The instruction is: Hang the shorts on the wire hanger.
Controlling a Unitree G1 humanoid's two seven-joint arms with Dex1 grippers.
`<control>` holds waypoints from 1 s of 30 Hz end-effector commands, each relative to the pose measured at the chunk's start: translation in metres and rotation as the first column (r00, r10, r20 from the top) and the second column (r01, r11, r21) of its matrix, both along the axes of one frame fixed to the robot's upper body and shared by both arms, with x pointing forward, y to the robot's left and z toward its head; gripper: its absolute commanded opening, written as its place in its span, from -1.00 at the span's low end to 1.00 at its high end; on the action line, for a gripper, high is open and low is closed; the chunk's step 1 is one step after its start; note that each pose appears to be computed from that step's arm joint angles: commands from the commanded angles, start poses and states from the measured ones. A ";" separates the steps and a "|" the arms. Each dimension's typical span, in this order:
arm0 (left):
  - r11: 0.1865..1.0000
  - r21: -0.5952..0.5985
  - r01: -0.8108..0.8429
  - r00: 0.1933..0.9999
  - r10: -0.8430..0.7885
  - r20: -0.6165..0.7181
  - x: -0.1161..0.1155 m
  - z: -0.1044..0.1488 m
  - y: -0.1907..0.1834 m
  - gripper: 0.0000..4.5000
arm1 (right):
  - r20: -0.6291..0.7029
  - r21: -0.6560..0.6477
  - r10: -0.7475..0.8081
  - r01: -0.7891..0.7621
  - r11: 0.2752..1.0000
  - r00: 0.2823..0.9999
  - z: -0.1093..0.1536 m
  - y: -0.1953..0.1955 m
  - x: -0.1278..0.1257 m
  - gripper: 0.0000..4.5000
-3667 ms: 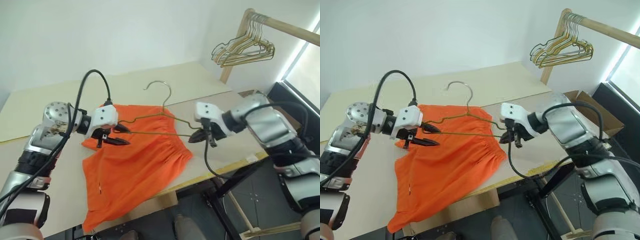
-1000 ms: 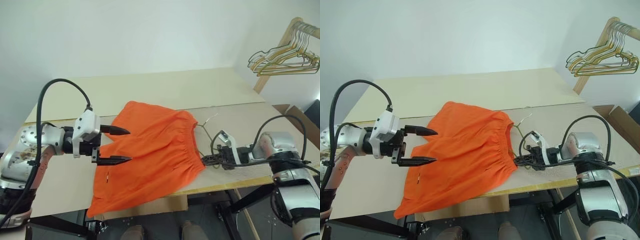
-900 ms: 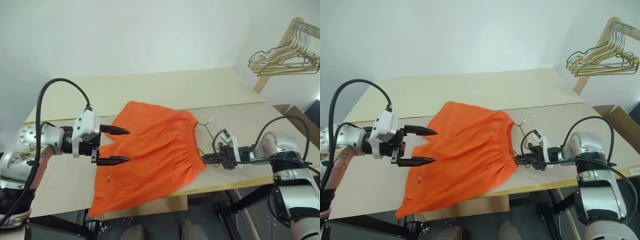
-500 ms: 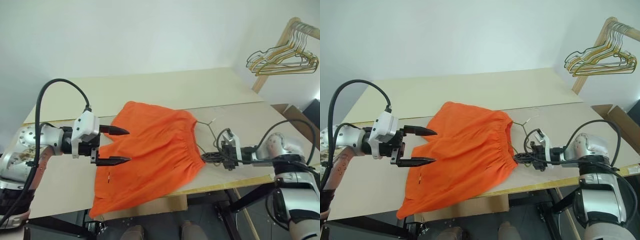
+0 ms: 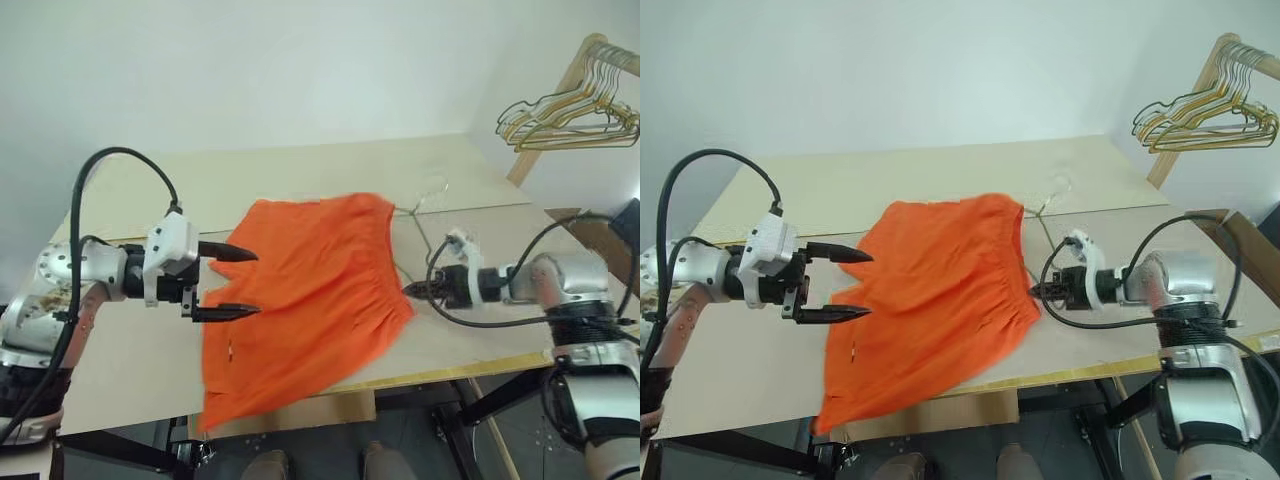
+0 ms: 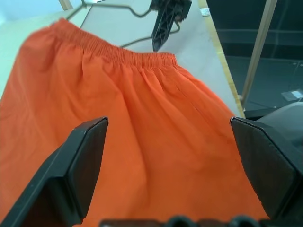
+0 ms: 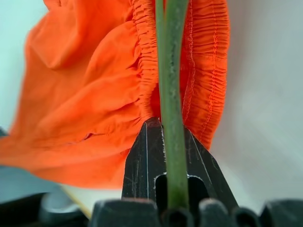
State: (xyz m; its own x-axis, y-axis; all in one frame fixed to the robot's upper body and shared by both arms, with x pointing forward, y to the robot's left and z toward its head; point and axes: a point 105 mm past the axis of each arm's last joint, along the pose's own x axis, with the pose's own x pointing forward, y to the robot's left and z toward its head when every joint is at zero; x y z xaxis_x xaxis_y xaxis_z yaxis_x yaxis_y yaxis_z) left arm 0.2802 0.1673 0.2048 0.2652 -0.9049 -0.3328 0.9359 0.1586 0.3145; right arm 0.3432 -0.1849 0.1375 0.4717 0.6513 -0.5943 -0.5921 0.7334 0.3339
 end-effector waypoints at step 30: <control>0.803 0.579 0.144 0.930 -0.310 0.198 0.098 0.000 -0.023 0.44 | 0.247 -0.524 0.610 -0.426 0.738 0.752 0.068 0.072 -0.027 -1.00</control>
